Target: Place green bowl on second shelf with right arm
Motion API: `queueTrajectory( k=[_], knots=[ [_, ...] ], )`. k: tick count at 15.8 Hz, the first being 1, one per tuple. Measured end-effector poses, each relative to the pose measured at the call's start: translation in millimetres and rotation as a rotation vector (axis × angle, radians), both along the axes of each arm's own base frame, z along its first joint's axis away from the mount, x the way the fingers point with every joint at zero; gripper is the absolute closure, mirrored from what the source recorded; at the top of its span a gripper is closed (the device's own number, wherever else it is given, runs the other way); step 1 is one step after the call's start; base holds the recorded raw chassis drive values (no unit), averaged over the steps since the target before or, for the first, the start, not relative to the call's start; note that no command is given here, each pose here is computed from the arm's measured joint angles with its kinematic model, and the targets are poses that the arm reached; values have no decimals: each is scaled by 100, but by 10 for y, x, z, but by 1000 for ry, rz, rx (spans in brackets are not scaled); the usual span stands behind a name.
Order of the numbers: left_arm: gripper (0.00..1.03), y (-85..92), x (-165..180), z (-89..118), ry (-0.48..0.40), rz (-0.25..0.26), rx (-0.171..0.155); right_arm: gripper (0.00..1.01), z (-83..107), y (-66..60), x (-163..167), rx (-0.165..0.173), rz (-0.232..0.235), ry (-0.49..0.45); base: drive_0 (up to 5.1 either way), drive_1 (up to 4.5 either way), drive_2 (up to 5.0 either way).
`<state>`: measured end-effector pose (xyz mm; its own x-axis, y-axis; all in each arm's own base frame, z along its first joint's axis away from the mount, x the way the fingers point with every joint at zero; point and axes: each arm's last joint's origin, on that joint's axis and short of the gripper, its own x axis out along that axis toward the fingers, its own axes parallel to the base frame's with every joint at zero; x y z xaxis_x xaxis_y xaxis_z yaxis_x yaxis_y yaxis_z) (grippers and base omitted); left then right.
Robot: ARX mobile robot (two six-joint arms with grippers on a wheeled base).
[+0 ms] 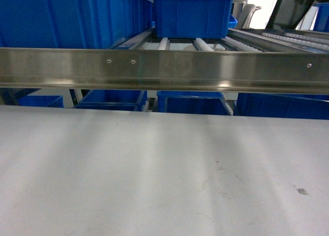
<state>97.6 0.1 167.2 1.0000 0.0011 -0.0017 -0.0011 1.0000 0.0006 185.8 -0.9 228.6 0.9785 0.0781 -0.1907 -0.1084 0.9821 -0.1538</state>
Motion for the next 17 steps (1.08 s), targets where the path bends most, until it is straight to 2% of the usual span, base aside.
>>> queueTrajectory(
  k=[17],
  knots=[
    [5,0,0,-1,1,0,0,99,3,0,1,0,0,-3,-499,226,259]
  ],
)
